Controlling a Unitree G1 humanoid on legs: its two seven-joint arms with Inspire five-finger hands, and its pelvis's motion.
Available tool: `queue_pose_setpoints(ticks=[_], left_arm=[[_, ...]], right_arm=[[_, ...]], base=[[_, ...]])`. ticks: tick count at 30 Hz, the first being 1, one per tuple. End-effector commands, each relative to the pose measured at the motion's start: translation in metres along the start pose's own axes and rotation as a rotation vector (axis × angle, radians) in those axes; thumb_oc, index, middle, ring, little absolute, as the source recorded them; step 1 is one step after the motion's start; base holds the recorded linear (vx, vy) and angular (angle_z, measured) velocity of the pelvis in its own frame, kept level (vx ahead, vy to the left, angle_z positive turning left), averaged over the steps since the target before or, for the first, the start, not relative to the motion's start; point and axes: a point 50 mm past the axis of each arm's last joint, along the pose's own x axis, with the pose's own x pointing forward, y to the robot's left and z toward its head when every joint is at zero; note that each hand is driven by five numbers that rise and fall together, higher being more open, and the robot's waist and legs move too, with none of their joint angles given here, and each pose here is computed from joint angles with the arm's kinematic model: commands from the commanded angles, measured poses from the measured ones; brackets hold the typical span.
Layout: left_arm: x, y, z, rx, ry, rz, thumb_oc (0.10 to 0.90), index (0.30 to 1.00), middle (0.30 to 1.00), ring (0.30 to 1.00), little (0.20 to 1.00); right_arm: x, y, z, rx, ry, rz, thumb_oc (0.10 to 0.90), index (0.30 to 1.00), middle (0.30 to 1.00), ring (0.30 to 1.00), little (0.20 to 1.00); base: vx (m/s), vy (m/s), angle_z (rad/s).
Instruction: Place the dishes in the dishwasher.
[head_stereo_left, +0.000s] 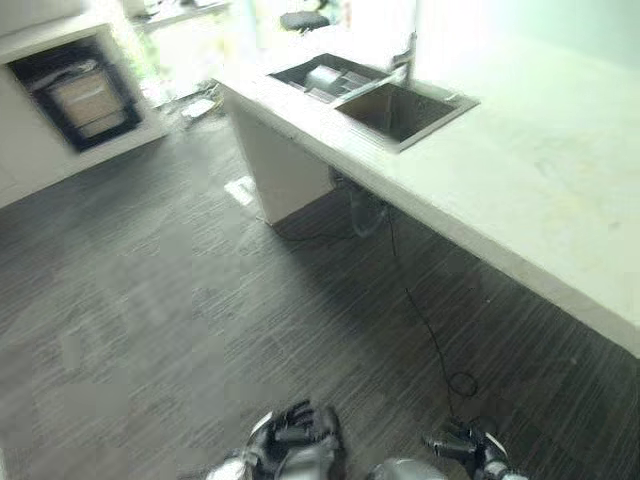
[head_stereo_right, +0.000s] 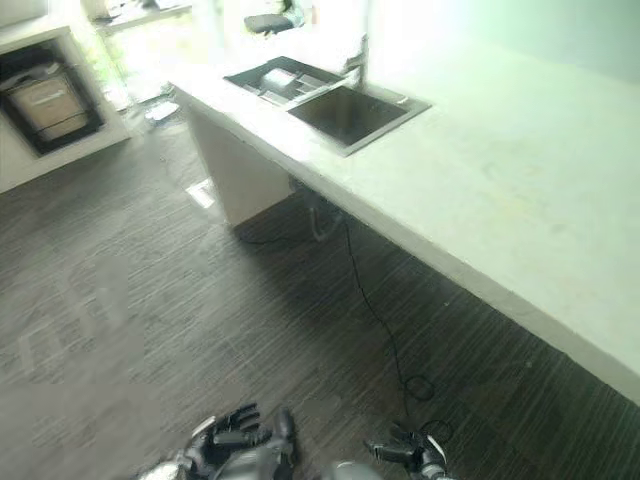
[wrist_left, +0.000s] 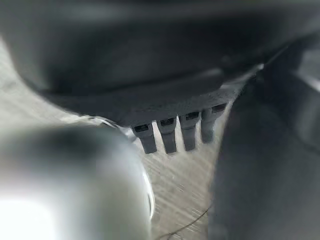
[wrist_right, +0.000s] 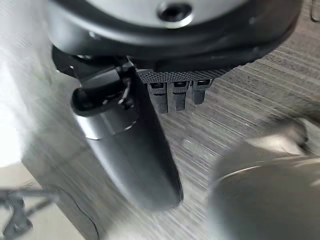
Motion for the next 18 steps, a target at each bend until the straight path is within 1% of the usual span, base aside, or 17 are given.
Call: queue_pose_setpoints(ticks=[1, 4, 7, 9, 11, 14, 16, 18], left_arm=[[0.009, -0.026, 0.014, 0.019, -0.076, -0.139, 0.800, 0.900, 0.900, 0.900, 0.900], [0.010, -0.026, 0.017, 0.031, -0.083, -0.146, 0.800, 0.900, 0.900, 0.900, 0.900], [0.011, -0.024, 0.023, 0.056, -0.075, -0.142, 0.800, 0.900, 0.900, 0.900, 0.900], [0.014, -0.023, 0.030, 0.079, -0.063, -0.143, 0.800, 0.900, 0.900, 0.900, 0.900], [0.014, -0.023, 0.030, 0.084, -0.056, -0.136, 0.800, 0.900, 0.900, 0.900, 0.900], [0.015, -0.024, 0.028, 0.053, -0.052, -0.119, 0.800, 0.900, 0.900, 0.900, 0.900], [0.016, -0.029, 0.026, 0.078, -0.036, -0.155, 0.800, 0.900, 0.900, 0.900, 0.900], [0.016, -0.030, 0.023, 0.088, -0.025, -0.161, 0.800, 0.900, 0.900, 0.900, 0.900]], right_arm=[[-0.002, -0.022, 0.019, -0.026, -0.075, -0.057, 0.800, 0.900, 0.900, 0.900, 0.900], [-0.004, -0.025, 0.008, 0.009, -0.043, -0.062, 0.800, 0.900, 0.900, 0.900, 0.900], [-0.005, -0.023, 0.000, 0.025, -0.013, -0.082, 0.800, 0.900, 0.900, 0.900, 0.900], [-0.004, -0.020, -0.004, 0.056, 0.010, -0.095, 0.800, 0.900, 0.900, 0.900, 0.900], [-0.005, -0.019, -0.008, 0.048, 0.019, -0.098, 0.800, 0.900, 0.900, 0.900, 0.900], [-0.004, -0.020, -0.008, 0.038, 0.030, -0.104, 0.800, 0.900, 0.900, 0.900, 0.900], [-0.005, -0.027, -0.008, 0.075, 0.035, -0.136, 0.800, 0.900, 0.900, 0.900, 0.900], [-0.008, -0.032, -0.015, 0.087, 0.057, -0.147, 0.800, 0.900, 0.900, 0.900, 0.900]], base=[[0.41, 0.369, 0.29], [0.38, 0.343, 0.41], [0.40, 0.414, 0.22], [0.30, 0.369, 0.63], [0.12, 0.164, 0.80], [0.21, 0.162, 0.28], [0.23, -0.057, 0.52], [0.29, -0.124, 1.18]])
